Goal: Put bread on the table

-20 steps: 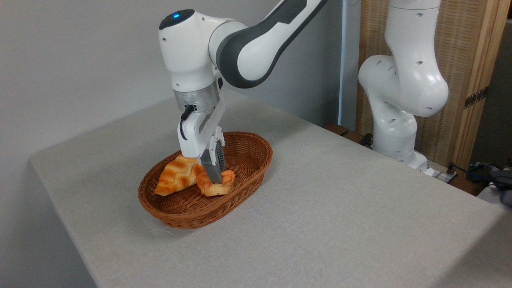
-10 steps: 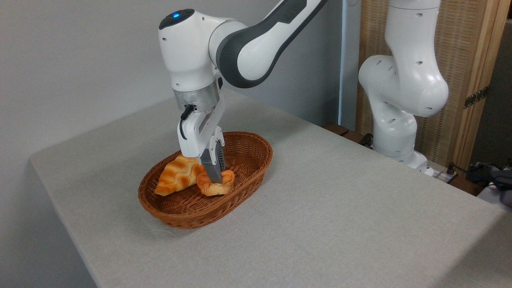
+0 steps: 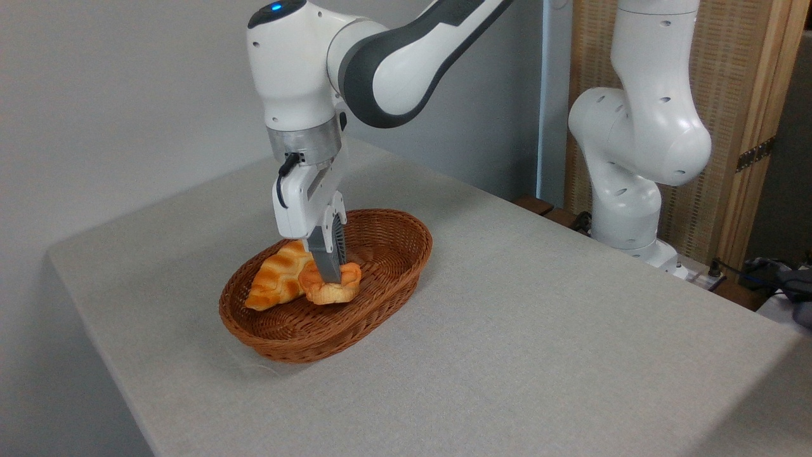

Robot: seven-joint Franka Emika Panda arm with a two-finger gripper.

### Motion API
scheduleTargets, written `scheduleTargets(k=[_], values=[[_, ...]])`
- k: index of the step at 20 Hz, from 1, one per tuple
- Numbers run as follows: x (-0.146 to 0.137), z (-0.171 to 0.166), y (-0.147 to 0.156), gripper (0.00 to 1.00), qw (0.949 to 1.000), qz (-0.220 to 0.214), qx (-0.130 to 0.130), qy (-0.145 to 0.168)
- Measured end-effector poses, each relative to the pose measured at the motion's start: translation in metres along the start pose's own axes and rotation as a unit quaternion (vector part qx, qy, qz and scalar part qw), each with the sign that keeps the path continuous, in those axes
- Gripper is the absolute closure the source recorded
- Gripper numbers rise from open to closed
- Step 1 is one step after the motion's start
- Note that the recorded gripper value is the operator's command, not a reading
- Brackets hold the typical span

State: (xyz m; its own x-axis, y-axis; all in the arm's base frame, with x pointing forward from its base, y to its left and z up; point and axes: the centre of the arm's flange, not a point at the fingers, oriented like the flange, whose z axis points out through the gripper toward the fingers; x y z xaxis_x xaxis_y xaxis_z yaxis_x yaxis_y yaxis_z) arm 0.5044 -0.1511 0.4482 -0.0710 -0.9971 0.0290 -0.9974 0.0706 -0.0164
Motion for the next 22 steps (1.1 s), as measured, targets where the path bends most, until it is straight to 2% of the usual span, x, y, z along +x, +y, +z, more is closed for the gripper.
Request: scheduleTargets(k=[7, 13, 15, 19, 22], values=[[-0.003, -0.03, -0.009, 1.0, 0.9995, -0.022, 0.017, 0.014], [-0.044, -0.057, -0.019, 1.0, 0.9963, -0.079, 0.027, 0.02], [-0.06, -0.058, -0.021, 1.0, 0.9932, -0.111, 0.028, 0.021], [-0.1, -0.058, -0.023, 1.0, 0.9823, -0.184, 0.028, 0.024], [-0.128, -0.059, -0.023, 1.0, 0.976, -0.214, 0.028, 0.026]])
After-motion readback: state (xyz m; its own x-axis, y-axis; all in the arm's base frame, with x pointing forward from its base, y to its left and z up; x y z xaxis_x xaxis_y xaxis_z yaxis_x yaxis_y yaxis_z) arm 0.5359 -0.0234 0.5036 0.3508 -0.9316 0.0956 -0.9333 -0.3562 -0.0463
